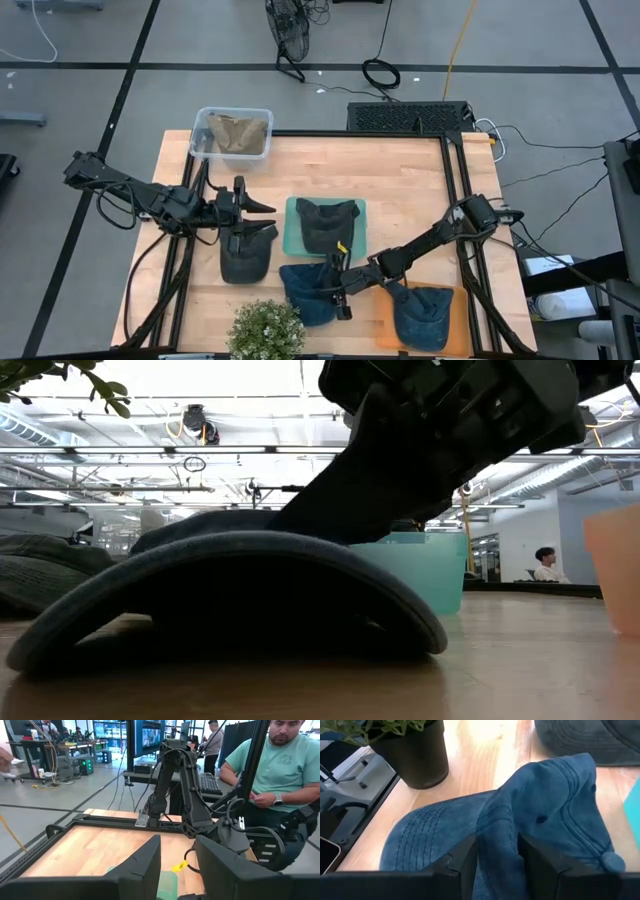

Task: Pick & Place hat
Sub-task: Put the blue cap into the orange bin

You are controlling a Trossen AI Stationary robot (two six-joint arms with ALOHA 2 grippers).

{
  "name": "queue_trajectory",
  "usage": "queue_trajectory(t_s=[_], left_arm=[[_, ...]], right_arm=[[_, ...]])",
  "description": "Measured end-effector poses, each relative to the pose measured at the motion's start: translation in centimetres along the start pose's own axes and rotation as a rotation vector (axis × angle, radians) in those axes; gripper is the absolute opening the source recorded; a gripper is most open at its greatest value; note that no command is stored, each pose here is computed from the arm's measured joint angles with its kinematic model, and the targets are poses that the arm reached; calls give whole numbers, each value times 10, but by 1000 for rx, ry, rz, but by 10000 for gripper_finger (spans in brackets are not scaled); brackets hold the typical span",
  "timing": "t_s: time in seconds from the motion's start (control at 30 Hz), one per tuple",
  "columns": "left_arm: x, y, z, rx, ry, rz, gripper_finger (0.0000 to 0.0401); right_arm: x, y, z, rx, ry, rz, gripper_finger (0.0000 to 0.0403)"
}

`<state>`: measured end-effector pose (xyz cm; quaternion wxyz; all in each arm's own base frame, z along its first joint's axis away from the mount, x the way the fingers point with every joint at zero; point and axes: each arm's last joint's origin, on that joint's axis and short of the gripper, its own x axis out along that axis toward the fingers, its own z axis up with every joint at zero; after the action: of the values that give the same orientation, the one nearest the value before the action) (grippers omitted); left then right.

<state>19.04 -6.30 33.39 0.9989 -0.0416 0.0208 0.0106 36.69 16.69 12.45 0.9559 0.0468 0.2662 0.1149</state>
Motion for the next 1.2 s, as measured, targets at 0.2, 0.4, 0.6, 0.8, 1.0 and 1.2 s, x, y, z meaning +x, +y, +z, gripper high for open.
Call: queue_trajectory(t_s=[0.2,0.4,0.6,0.8,1.0,1.2], left_arm=[[0,0,0,14,1,1,131],[0,0,0,18,2,1,131],[0,0,0,18,2,1,131],[0,0,0,19,2,1,131],[0,0,0,22,3,1,131],[0,0,0,29,3,1,131]], right_arm=[[2,-2,1,-26,-21,1,121],[2,-2,2,-58,-29,2,66],[1,1,1,-88,-25,8,6],[-9,10,6,-119,-4,29,11],[-53,29,33,-122,43,80,5],[-117,56,60,-87,34,157,3]])
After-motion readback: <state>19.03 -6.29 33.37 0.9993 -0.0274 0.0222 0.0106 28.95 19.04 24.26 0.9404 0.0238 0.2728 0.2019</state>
